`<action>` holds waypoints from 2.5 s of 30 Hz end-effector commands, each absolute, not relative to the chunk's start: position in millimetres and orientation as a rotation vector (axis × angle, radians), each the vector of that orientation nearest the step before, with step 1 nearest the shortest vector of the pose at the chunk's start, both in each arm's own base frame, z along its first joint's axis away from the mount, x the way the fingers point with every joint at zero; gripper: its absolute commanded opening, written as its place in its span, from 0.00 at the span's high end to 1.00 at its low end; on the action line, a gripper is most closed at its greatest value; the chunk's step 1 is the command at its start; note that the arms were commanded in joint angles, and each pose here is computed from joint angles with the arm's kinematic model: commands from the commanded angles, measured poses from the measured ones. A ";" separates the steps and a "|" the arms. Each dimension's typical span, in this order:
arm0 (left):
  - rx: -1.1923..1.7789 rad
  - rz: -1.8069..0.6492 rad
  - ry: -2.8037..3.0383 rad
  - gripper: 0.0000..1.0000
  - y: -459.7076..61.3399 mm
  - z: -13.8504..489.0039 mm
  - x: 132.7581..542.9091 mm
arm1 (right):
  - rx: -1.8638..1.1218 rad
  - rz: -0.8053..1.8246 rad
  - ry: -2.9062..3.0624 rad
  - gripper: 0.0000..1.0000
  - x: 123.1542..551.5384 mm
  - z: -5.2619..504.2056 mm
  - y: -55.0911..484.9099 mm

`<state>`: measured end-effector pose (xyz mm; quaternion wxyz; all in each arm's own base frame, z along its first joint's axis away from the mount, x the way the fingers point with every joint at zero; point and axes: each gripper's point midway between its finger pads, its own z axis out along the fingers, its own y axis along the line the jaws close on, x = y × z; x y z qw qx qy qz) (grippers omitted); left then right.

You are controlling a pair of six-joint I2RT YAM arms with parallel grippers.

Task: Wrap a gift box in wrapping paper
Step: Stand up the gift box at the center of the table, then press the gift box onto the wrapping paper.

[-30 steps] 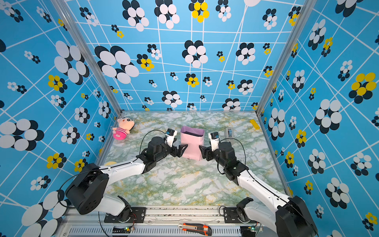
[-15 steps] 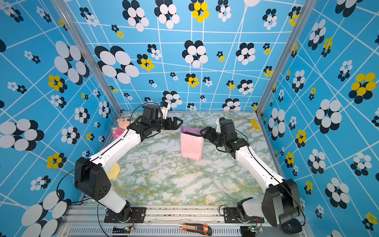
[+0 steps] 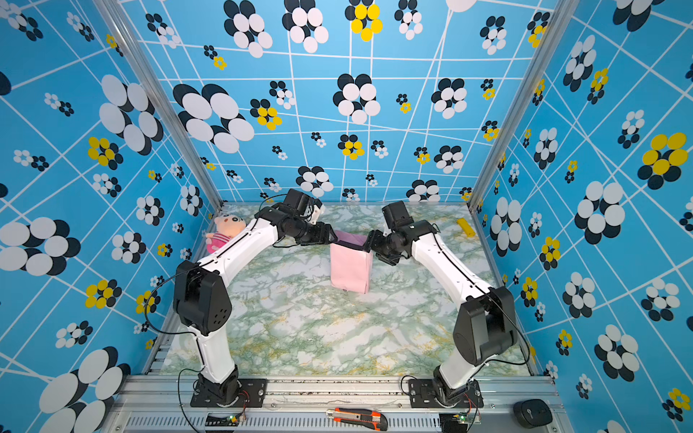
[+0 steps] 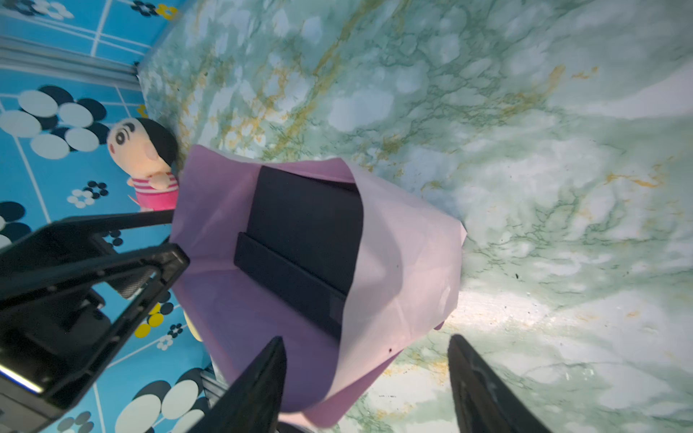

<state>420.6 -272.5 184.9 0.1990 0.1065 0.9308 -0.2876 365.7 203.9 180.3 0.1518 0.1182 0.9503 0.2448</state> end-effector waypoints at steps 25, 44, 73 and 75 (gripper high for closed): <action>0.435 -0.663 2.611 0.87 -297.3 183.6 419.5 | 0.217 0.501 2.807 0.81 374.1 179.8 204.4; 0.404 -0.657 2.582 0.97 -294.0 191.9 407.9 | 0.176 0.442 2.865 0.78 368.9 176.7 211.7; 0.303 -0.645 2.574 0.75 -284.9 188.0 355.1 | 0.098 0.375 2.875 0.70 329.1 165.3 208.6; 0.302 -0.636 2.559 0.68 -282.9 194.5 355.6 | 0.096 0.390 2.843 0.60 330.5 177.9 208.6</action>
